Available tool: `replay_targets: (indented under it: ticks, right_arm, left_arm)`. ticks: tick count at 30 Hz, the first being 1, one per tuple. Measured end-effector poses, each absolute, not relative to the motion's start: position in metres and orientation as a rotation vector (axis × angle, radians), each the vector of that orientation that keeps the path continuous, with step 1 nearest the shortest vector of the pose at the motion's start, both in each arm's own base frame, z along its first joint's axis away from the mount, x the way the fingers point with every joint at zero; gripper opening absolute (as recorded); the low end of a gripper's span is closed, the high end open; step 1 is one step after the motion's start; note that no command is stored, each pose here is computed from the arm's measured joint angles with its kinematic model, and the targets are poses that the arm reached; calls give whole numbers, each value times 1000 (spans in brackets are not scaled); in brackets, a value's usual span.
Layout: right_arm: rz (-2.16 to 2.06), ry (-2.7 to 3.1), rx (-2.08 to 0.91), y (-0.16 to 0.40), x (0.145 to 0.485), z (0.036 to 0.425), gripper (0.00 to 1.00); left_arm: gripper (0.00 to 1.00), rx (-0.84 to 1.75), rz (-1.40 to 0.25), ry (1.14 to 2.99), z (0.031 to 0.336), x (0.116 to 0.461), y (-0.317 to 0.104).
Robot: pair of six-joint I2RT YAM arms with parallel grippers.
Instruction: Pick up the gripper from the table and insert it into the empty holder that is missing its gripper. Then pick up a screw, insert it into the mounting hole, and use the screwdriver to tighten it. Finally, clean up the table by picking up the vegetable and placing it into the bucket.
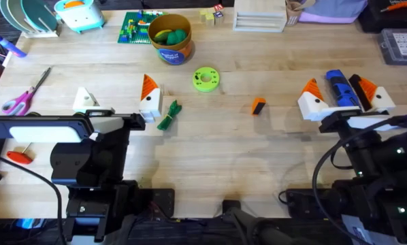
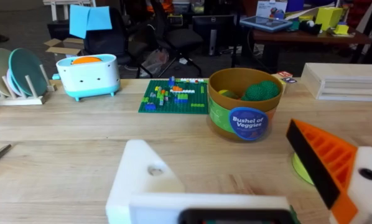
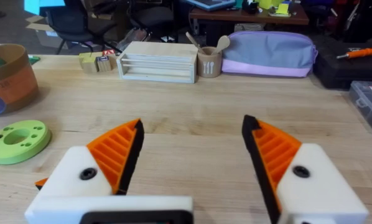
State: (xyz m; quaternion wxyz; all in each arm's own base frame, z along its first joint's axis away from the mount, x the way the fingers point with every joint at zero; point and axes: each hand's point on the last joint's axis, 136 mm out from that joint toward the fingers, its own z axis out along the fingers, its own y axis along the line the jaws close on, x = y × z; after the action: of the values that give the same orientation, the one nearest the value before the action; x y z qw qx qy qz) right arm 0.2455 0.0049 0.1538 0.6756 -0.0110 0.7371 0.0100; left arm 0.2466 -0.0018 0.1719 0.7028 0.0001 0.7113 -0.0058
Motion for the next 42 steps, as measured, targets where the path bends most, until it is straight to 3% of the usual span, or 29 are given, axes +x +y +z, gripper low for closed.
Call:
replay_targets:
  ticks: [16,23,30,35,42]
  right_arm:
    - [70,1680,2,8,244,152,991]
    - [111,1886,37,10,223,148,991]
    - [114,1984,49,10,210,184,991]
    - [114,1988,50,10,210,203,990]
    - [115,1996,51,10,208,203,991]
  left_arm:
    - [990,-18,-27,1612,175,244,-1]
    - [990,-36,-42,1716,224,229,-1]
    - [991,-33,-79,1949,251,230,-7]
    - [992,-21,-100,1980,274,243,-11]
    - [992,-22,-105,2048,262,238,-11]
